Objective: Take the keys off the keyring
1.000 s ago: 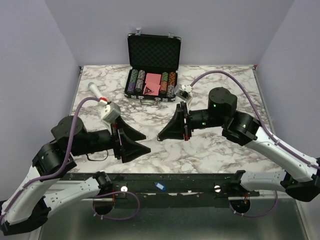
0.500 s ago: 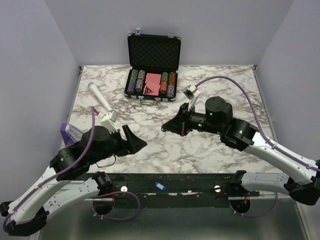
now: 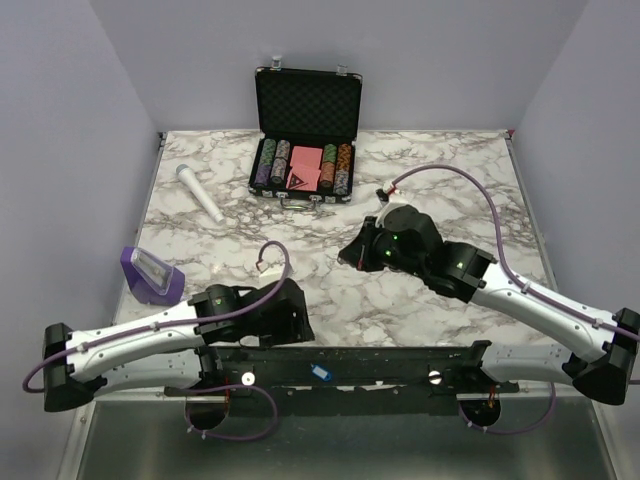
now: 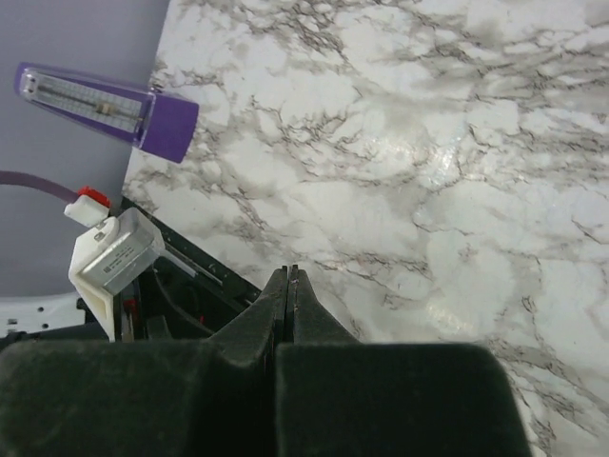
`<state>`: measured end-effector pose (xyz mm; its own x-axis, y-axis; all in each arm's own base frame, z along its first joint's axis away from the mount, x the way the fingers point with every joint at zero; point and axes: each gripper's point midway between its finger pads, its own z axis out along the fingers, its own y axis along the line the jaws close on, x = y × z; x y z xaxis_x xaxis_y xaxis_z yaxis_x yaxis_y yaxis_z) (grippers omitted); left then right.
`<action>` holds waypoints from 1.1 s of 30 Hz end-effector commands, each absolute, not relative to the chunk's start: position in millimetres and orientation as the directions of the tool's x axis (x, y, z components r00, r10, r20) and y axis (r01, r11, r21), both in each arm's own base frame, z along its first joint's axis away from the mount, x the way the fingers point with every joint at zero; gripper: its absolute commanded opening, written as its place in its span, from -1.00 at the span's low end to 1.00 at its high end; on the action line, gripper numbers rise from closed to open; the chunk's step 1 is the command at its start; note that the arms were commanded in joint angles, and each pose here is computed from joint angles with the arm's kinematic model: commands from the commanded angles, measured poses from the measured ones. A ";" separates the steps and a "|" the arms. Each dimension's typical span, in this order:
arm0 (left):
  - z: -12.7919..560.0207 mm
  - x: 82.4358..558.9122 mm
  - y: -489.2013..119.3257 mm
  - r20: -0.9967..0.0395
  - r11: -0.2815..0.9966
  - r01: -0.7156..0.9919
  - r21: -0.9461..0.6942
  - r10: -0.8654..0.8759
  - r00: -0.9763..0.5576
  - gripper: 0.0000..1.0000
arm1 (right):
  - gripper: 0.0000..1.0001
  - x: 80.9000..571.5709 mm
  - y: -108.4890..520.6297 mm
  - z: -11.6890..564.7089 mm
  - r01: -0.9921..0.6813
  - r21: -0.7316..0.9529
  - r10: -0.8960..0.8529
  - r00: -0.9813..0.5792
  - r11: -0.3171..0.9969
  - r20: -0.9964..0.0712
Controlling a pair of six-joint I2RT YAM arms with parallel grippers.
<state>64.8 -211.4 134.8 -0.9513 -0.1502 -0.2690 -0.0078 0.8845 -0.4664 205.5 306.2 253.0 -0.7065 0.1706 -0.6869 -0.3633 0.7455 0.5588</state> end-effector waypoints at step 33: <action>21.7 25.1 -250.5 -0.119 0.965 -0.062 -0.253 -0.095 -0.988 -0.14 | -0.99 201.1 286.4 219.1 -0.268 0.569 0.227 -0.724 0.777 -0.651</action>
